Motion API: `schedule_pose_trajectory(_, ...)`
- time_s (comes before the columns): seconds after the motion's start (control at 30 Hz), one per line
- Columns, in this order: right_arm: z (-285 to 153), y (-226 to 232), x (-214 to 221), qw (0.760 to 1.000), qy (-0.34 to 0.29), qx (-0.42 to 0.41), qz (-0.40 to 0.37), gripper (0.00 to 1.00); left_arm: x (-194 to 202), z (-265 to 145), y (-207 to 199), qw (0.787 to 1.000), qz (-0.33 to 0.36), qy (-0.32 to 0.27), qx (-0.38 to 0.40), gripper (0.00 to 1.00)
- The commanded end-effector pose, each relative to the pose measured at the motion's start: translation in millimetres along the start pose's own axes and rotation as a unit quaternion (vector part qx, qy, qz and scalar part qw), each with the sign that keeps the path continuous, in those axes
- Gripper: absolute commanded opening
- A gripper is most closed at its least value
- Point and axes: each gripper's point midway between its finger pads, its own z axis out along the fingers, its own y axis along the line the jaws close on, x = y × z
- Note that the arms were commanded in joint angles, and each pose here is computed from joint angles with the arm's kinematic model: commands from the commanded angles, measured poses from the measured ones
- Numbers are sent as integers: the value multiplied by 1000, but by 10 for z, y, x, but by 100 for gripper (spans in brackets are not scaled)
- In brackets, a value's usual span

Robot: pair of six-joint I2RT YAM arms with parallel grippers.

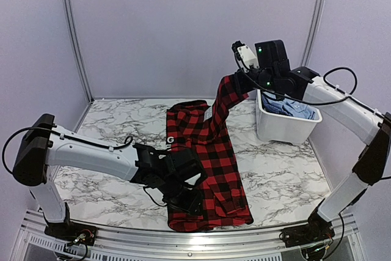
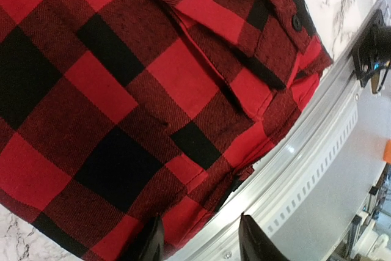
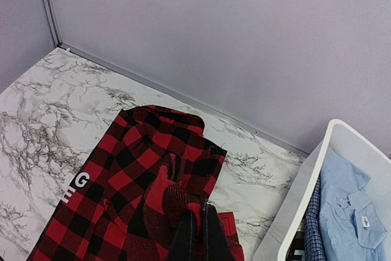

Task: Fold and stack the long sleeve shirts
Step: Fold the corner of the shirt on the 1/3-folded shirt.

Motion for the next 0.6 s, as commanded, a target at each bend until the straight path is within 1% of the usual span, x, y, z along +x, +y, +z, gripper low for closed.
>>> schedule_pose_trajectory(0.0,-190,73,-40,999,-12,-31,15,0,-184,-328,-81,998,7,-58,0,48)
schedule_pose_trajectory(0.07,-222,129,-6,999,-9,-41,21,0,-271,-457,-42,996,-4,-85,-4,51)
schedule_pose_trajectory(0.13,-246,200,33,998,-6,-51,23,0,-340,-557,55,994,-20,-106,-13,51)
schedule_pose_trajectory(0.27,-262,333,118,998,4,-62,18,0,-436,-668,355,988,-66,-134,-34,41)
schedule_pose_trajectory(0.33,-274,421,162,998,9,-68,13,0,-487,-708,510,984,-93,-147,-34,34)
schedule_pose_trajectory(0.47,-302,615,268,996,21,-81,1,0,-672,-836,796,975,-132,-177,-24,30)
schedule_pose_trajectory(0.57,-334,634,259,997,21,-80,3,0,-835,-887,974,970,-144,-191,-29,27)
